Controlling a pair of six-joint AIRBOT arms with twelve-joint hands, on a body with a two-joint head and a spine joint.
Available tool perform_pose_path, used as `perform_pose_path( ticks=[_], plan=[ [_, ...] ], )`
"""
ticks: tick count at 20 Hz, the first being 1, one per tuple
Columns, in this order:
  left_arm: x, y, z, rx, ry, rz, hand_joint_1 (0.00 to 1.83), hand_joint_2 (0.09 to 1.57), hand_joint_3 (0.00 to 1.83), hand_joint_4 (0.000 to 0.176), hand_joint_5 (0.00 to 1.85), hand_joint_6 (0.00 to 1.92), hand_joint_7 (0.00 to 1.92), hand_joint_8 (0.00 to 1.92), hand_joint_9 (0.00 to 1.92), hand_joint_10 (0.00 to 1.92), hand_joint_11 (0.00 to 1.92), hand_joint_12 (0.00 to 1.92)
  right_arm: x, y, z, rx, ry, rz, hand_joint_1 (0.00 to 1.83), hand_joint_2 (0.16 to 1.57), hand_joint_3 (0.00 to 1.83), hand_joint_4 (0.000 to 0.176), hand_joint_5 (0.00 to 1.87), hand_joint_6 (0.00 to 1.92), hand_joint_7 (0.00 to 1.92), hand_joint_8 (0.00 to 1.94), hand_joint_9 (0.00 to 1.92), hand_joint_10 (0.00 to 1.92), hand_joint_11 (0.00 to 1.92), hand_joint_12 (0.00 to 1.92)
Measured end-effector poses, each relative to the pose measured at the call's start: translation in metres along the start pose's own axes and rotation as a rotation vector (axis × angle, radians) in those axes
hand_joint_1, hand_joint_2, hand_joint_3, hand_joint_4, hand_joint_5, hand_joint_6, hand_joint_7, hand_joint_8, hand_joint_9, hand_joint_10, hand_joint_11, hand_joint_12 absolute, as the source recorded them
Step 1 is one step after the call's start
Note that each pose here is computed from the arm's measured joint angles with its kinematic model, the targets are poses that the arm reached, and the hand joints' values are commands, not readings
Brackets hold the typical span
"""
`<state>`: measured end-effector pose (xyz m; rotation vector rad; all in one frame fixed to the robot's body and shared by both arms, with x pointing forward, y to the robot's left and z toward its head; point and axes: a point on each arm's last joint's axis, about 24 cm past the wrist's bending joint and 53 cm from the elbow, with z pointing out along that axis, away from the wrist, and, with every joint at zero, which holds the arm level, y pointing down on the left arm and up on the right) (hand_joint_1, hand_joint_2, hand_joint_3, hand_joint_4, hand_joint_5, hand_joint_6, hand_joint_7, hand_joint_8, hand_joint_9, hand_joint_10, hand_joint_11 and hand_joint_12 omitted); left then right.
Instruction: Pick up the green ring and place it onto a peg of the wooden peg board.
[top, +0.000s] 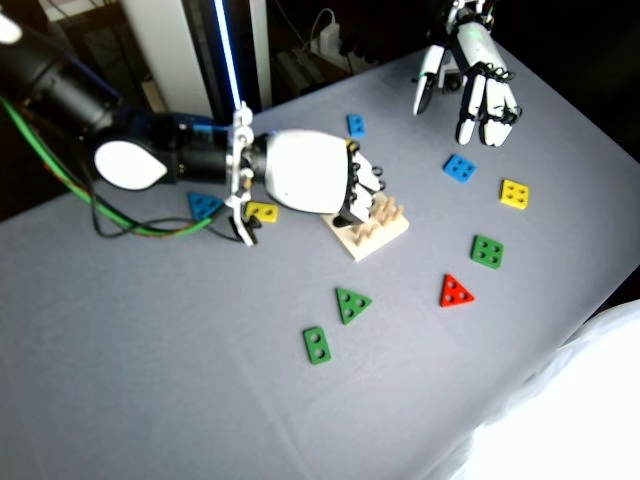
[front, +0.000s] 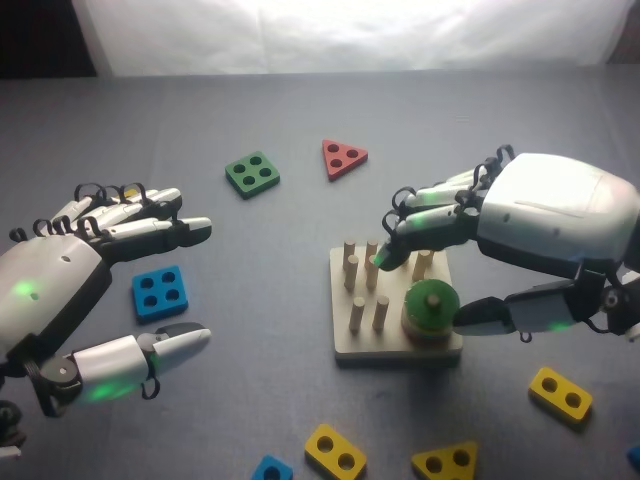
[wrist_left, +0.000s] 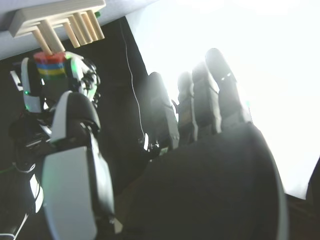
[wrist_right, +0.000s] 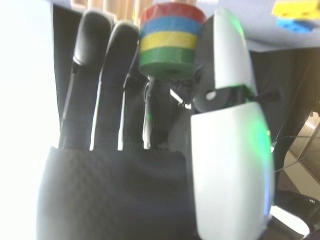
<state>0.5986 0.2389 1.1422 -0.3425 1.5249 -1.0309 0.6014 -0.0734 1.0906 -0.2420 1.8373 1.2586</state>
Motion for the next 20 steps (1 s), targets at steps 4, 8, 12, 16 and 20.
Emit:
perform_pose_path(
  ticks=[4,8,12,16,20],
  plan=[
    [-0.001,0.0,0.0,0.002,-0.003,-0.004,0.87,1.04,0.0,0.024,0.56,0.0,0.26,0.0,0.25,0.0,0.0,0.83,-0.01,0.01,-0.003,-0.03,-0.043,0.03,1.09,1.03,0.0,0.043,0.44,0.25,0.34,0.63,0.35,0.98,0.34,1.35],
    [-0.007,-0.003,-0.001,0.016,-0.029,-0.026,0.85,1.05,0.0,0.066,0.43,0.0,0.18,0.0,0.18,0.0,0.0,0.65,-0.051,0.01,-0.036,-0.044,-0.193,0.096,1.03,1.06,0.0,0.0,0.46,0.11,0.46,0.2,0.39,0.46,0.21,1.04],
    [-0.02,-0.021,-0.003,0.095,-0.081,-0.073,0.84,0.98,0.0,0.038,0.41,0.0,0.29,0.01,0.25,0.02,0.0,0.74,-0.102,0.023,-0.075,-0.094,-0.411,0.095,0.77,1.22,0.0,0.0,0.42,0.0,0.59,0.01,0.65,0.14,0.3,0.79],
    [-0.04,-0.042,-0.008,0.189,-0.159,-0.101,0.84,0.98,0.0,0.038,0.41,0.0,0.29,0.01,0.26,0.01,0.0,0.74,-0.113,0.032,-0.114,-0.13,-0.576,0.107,0.76,1.22,0.0,0.0,0.42,0.0,0.59,0.0,0.7,0.04,0.31,0.77],
    [-0.056,-0.062,-0.008,0.255,-0.188,-0.084,0.69,1.06,0.0,0.022,0.05,0.0,0.2,0.0,0.25,0.0,0.0,0.9,-0.154,0.048,-0.152,-0.16,-0.762,0.027,0.64,1.32,0.0,0.0,0.2,0.0,0.61,0.0,0.73,0.0,0.54,0.36]
  ],
)
